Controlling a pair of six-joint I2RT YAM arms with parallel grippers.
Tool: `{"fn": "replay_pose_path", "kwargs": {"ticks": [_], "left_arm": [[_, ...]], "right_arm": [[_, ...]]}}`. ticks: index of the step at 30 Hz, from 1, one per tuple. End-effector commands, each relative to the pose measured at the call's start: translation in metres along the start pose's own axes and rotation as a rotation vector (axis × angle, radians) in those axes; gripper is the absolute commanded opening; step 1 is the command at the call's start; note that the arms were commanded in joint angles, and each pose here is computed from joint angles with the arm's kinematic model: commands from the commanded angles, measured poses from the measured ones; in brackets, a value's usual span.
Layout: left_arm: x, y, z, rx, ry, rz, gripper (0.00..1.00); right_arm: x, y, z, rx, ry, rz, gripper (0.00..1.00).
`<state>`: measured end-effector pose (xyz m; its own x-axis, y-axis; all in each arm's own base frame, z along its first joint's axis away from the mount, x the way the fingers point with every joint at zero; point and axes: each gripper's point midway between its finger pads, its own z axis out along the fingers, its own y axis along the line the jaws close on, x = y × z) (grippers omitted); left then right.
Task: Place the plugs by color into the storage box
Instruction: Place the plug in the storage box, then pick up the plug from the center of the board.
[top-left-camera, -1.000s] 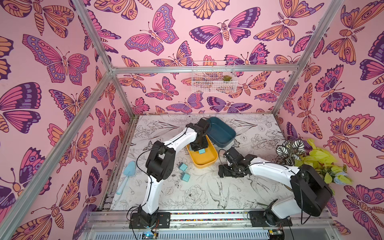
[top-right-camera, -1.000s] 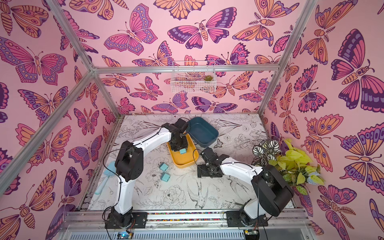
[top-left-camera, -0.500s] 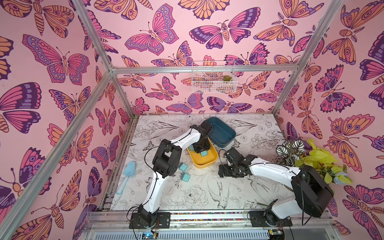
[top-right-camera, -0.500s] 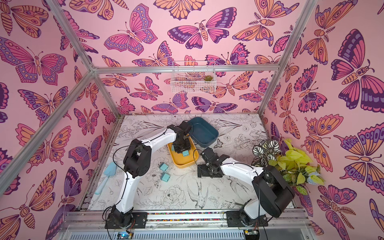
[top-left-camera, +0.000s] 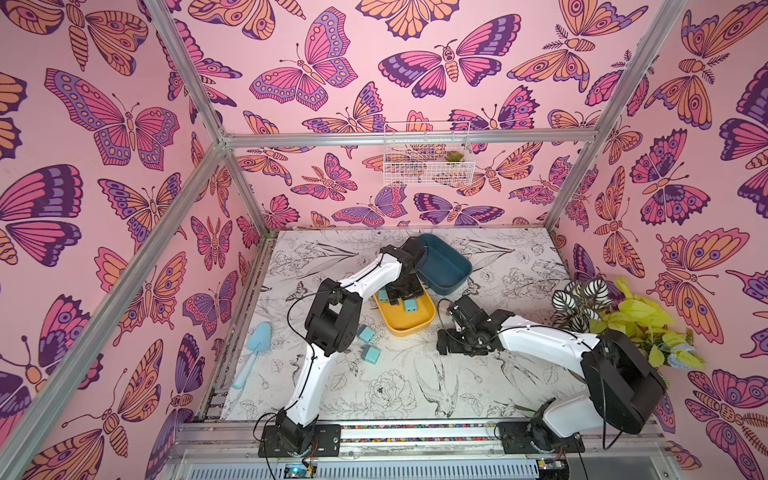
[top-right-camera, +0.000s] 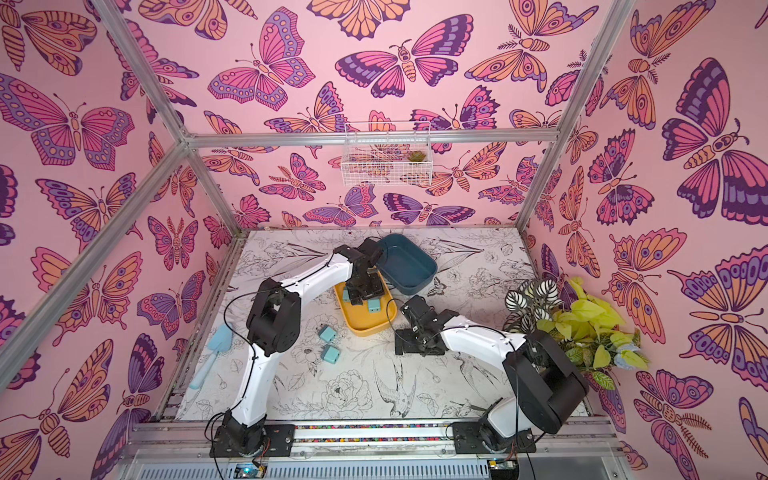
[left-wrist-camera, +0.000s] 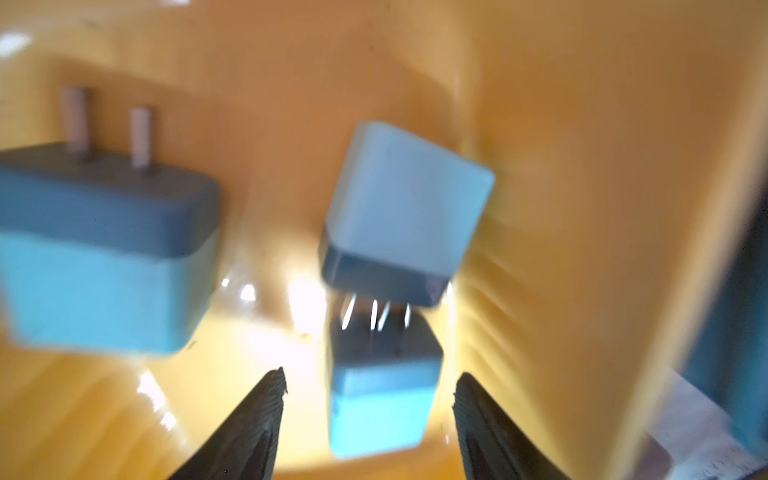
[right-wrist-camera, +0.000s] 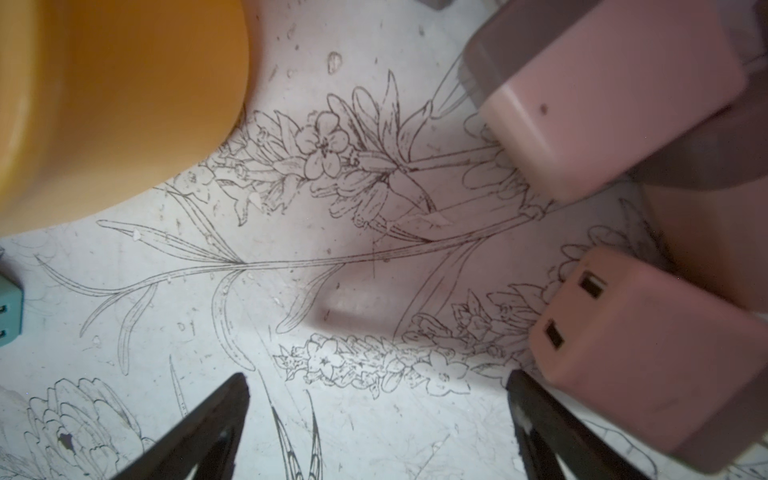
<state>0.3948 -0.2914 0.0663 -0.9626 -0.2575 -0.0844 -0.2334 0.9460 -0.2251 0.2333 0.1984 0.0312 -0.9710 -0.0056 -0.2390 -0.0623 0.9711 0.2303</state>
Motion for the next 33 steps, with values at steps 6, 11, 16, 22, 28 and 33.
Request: {"fn": "replay_pose_path", "kwargs": {"ticks": [6,11,16,22,28,33], "left_arm": [[-0.013,0.065,-0.102,-0.032,-0.102,-0.179,0.66],[0.005,0.13,-0.098,-0.09,-0.076,-0.377,0.63],[0.018,0.159,-0.065,-0.036,-0.001,-0.511,0.62],[0.031,0.169,-0.03,-0.06,0.068,-0.541,0.59],[0.051,0.177,-0.003,-0.075,0.11,-0.578,0.57],[0.063,0.175,0.011,-0.078,0.143,-0.574,0.56]], "right_arm": [[-0.008,0.013,0.005,-0.017,0.011,-0.022,0.98],[-0.01,0.017,0.006,-0.029,0.015,-0.032,0.98],[-0.009,0.016,0.007,-0.023,0.016,-0.042,0.98],[-0.003,0.009,0.009,-0.003,0.032,-0.045,0.98],[0.001,0.004,0.01,0.012,0.039,-0.046,0.98],[0.0,0.003,0.01,0.02,0.034,-0.046,0.98]]}}
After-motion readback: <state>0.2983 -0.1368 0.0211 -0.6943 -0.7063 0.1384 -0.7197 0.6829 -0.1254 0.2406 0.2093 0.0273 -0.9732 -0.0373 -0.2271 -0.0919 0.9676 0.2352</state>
